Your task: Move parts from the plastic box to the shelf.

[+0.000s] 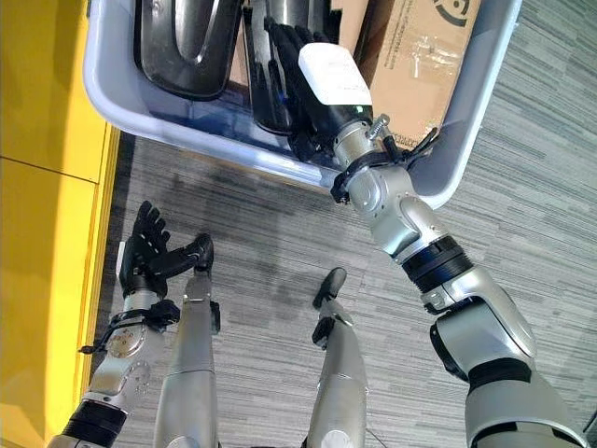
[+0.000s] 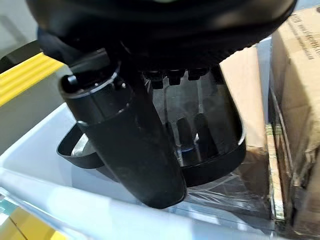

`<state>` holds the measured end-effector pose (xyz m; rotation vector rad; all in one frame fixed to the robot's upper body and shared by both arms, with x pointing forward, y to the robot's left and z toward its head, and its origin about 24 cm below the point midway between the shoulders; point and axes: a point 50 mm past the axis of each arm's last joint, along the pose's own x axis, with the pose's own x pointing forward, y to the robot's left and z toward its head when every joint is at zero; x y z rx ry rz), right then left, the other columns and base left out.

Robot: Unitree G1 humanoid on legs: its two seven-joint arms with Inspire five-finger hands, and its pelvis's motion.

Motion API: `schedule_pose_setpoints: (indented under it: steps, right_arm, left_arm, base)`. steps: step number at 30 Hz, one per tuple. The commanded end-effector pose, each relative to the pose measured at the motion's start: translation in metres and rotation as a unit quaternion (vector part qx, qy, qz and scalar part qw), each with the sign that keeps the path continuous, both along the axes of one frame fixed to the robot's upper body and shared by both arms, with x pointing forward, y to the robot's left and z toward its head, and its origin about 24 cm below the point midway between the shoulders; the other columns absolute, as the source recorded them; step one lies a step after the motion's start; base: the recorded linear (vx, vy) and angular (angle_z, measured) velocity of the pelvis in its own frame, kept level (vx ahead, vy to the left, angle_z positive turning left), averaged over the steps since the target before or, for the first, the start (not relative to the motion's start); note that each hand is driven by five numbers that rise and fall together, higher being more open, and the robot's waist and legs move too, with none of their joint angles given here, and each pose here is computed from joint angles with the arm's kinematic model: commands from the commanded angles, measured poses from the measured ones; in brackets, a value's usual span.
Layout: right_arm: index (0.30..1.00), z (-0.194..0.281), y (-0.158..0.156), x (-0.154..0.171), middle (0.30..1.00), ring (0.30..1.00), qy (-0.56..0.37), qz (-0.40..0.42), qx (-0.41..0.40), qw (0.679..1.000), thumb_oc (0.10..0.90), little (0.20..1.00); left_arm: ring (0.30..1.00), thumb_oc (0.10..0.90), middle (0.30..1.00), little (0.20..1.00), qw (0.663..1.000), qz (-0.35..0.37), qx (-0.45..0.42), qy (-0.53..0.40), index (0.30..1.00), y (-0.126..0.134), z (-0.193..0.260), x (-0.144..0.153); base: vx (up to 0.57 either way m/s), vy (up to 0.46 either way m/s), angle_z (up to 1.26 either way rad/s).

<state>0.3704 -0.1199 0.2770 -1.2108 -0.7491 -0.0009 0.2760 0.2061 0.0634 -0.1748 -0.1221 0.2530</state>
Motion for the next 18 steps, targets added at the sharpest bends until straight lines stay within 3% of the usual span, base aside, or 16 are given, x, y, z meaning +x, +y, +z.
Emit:
schedule_pose_setpoints:
  steps: [1, 18]
  right_arm:
    - [1.000, 0.035, 0.003, -0.013, 1.000, 1.000, -0.083, 0.016, -0.008, 0.996, 0.900, 1.000]
    - [1.000, 0.010, -0.009, 0.016, 1.000, 1.000, -0.024, -0.054, 0.027, 0.998, 0.900, 1.000]
  left_arm:
    - [1.000, 0.900, 1.000, 1.000, 0.997, 0.006, 0.012, -0.081, 1.000, 0.002, 0.027, -0.011]
    - [1.000, 0.900, 1.000, 1.000, 0.997, 0.005, -0.002, -0.072, 1.000, -0.005, 0.022, -0.010]
  base:
    - [-0.01, 0.024, 0.08]
    - [0.01, 0.001, 0.01]
